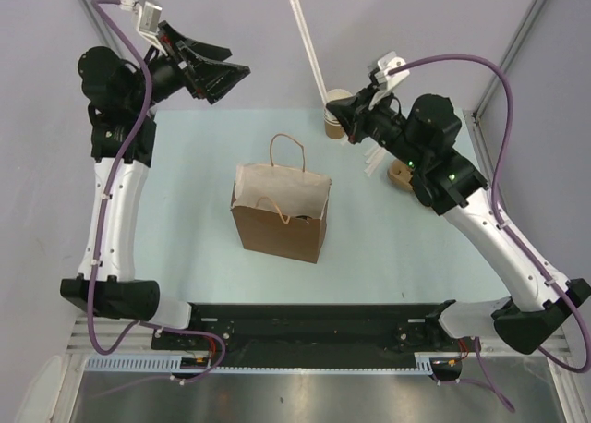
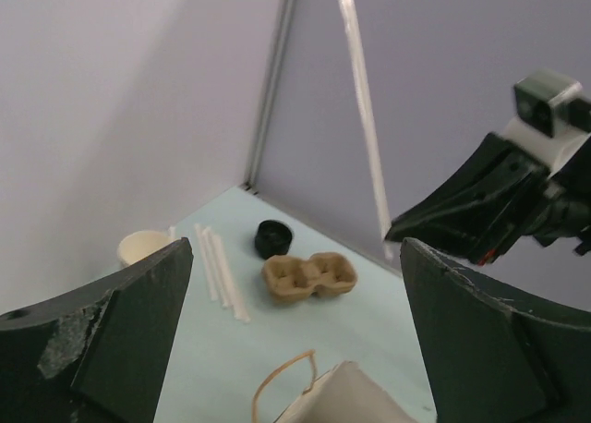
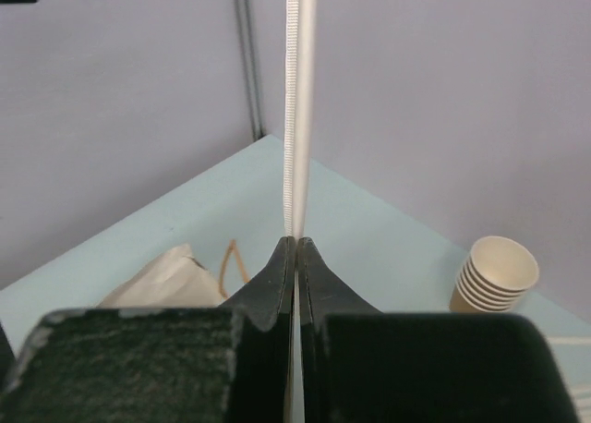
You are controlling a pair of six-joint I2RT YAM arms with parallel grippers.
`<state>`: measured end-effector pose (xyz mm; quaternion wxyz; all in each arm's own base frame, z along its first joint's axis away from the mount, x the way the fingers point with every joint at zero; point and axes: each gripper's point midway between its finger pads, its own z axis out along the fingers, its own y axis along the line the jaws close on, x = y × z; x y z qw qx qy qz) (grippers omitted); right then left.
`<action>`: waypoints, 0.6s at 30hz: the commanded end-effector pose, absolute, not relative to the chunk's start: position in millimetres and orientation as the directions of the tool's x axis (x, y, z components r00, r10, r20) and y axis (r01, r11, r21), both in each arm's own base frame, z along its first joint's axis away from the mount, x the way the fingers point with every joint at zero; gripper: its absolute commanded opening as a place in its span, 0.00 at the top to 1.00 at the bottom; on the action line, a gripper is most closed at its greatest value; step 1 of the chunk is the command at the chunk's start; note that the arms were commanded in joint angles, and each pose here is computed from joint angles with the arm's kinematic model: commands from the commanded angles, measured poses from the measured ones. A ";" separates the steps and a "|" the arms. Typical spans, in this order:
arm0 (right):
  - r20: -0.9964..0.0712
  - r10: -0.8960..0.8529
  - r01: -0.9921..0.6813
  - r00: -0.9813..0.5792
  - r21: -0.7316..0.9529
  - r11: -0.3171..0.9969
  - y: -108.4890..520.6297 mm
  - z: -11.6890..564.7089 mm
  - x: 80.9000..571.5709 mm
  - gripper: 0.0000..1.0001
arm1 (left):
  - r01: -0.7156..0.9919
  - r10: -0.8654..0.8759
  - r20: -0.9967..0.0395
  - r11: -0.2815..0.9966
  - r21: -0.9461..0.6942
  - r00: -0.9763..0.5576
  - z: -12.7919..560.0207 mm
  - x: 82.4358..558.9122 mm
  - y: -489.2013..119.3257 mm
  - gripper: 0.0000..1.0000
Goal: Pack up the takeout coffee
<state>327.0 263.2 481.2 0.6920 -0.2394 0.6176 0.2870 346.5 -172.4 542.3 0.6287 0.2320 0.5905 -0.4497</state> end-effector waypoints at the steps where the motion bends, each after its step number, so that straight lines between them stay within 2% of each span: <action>1: -0.986 0.078 -0.697 0.149 -0.049 0.715 272.7 490.7 311.9 1.00 | 0.914 -0.366 -0.927 0.342 -0.221 -0.087 575.6 318.7 -192.8 0.01; 3: -0.985 0.090 -0.710 0.147 -0.042 0.703 280.0 491.7 306.5 1.00 | 0.910 -0.391 -0.911 0.317 -0.267 -0.132 574.8 321.5 -197.7 0.02; 18: -0.981 0.126 -0.771 0.147 -0.034 0.636 320.5 492.8 278.0 1.00 | 0.936 -0.418 -0.889 0.201 -0.290 -0.186 578.7 315.7 -228.5 0.10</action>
